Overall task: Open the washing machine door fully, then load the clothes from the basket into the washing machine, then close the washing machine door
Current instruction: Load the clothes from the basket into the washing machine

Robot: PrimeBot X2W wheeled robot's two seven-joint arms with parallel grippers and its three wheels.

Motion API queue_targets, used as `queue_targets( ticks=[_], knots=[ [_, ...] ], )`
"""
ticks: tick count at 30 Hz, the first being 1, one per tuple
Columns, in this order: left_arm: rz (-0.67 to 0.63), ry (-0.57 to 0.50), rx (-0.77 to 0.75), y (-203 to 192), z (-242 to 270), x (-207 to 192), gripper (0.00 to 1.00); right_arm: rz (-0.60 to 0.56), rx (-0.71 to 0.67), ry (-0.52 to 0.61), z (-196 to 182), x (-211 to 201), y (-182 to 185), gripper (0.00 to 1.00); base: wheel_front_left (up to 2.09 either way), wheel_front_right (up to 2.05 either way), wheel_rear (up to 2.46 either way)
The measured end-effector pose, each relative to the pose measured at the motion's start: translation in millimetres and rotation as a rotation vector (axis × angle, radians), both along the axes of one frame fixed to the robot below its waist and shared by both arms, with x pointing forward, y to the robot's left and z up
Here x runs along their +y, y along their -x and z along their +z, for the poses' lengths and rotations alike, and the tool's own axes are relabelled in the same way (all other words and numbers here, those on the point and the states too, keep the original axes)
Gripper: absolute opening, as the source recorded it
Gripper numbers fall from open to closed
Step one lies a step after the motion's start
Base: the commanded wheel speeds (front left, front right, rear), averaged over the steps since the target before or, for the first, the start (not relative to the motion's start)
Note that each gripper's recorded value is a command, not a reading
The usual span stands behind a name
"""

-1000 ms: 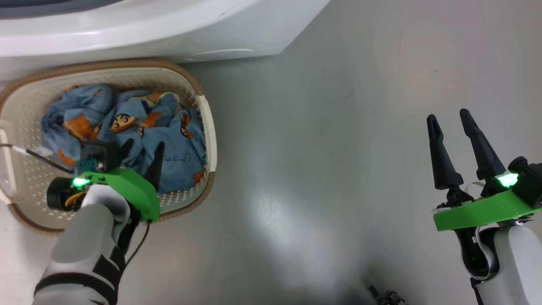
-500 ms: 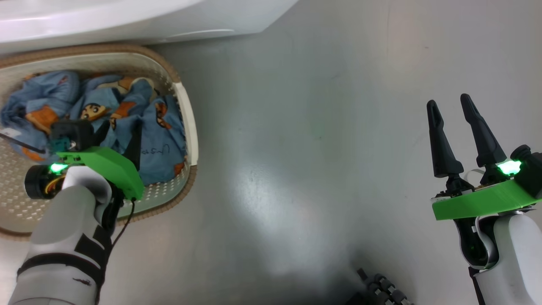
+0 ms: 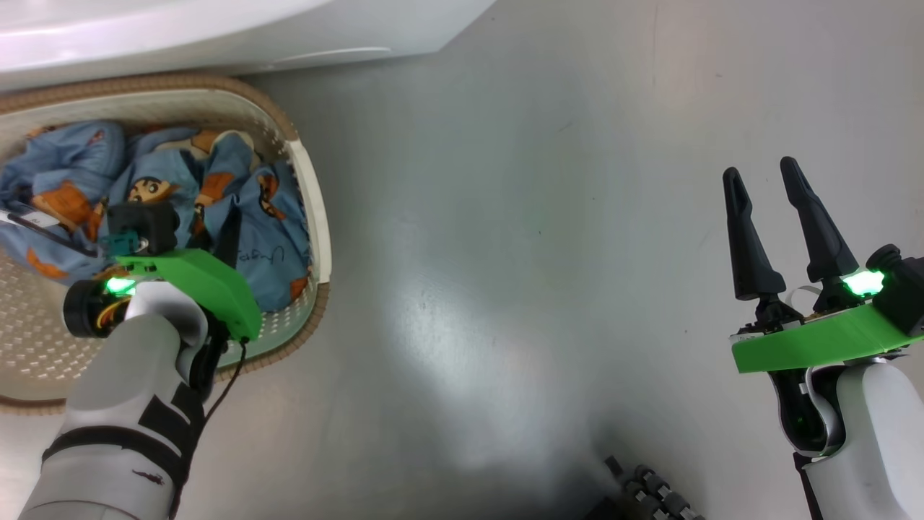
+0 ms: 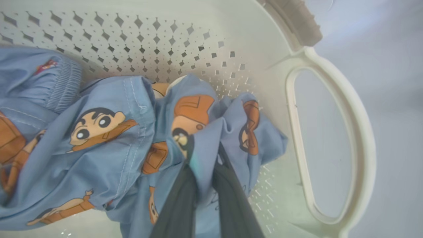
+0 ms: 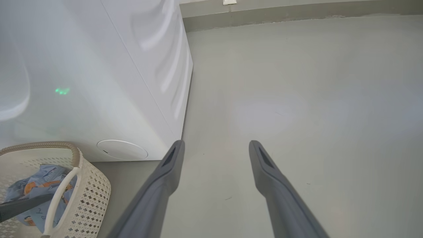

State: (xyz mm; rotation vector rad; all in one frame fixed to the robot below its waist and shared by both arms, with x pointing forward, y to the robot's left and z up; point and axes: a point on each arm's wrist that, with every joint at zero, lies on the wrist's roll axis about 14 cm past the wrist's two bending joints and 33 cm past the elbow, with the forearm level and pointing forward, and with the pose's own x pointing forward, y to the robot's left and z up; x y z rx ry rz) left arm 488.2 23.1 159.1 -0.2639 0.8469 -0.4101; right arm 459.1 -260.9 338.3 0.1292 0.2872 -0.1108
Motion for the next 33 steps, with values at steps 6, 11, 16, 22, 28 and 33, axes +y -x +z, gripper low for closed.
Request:
queue_targets(
  ticks=[6,11,16,22,28,33],
  knots=[
    [0.025,0.033,-0.034,-9,19,0,0.00,0.009,-0.028,-0.007,10,3,-4,1.00,0.00,0.00,0.00],
    [0.049,0.041,-0.089,-19,42,10,0.00,0.023,-0.057,-0.005,23,5,-6,1.00,0.00,0.00,0.00],
    [0.088,0.046,-0.143,-18,68,24,0.00,0.035,-0.092,-0.010,39,9,-6,1.00,0.00,0.00,0.00],
    [0.130,0.033,-0.241,-18,106,44,0.00,0.052,-0.106,-0.006,54,10,5,1.00,0.00,0.00,0.00],
    [0.161,0.011,-0.343,-16,143,61,0.00,0.067,-0.127,-0.008,68,15,14,1.00,0.00,0.00,0.00],
    [0.188,0.007,-0.447,-10,182,69,0.00,0.077,-0.133,-0.007,77,17,28,1.00,0.00,0.00,0.00]
  ],
)
